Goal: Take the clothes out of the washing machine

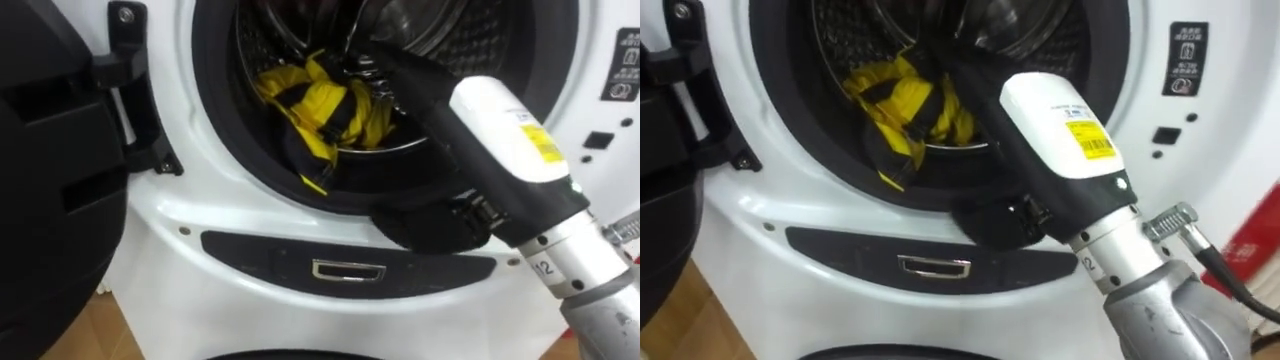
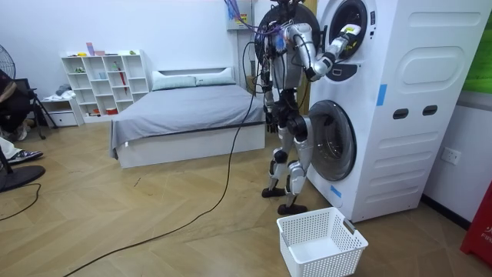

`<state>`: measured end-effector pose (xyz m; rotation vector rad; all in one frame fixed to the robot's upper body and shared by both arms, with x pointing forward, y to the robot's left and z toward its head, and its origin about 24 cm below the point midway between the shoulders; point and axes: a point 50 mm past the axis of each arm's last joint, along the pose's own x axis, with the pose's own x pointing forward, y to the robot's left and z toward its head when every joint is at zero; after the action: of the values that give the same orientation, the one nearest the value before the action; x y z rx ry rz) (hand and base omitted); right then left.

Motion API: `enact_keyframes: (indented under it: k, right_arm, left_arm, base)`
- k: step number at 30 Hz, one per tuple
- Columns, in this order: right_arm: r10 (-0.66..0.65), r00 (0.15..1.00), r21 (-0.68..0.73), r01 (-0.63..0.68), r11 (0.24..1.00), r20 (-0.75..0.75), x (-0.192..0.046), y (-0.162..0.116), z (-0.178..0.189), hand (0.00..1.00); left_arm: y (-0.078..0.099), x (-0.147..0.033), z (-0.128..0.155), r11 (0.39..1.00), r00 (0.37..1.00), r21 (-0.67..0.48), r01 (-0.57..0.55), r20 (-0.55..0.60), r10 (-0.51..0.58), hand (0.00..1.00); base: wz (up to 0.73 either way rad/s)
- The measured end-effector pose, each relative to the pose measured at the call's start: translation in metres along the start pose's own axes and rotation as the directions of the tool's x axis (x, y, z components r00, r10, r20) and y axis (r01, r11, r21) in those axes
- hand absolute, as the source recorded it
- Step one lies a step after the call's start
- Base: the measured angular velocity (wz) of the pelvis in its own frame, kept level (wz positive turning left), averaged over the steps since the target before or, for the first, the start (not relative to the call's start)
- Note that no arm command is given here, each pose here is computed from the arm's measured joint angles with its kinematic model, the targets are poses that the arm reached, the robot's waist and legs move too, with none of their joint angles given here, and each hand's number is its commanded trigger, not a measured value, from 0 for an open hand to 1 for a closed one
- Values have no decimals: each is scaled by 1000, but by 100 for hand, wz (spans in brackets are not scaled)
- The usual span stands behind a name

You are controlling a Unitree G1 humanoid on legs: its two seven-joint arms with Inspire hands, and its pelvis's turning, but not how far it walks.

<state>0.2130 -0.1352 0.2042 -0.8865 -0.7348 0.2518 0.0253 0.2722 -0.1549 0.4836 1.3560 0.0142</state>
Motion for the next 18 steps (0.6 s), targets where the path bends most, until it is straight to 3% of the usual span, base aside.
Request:
enact_keyframes:
  k: [3,18]
  right_arm:
    - [-26,996,64,20,998,87,6,-5,9,0]
    - [-9,983,283,-43,958,181,5,-5,15,0]
  left_arm:
    - [-1,-1,-3,1000,1000,0,3,-7,-3,0]
    - [-2,0,2,999,1000,20,29,5,-29,0]
  base:
    - [18]
    - [4]
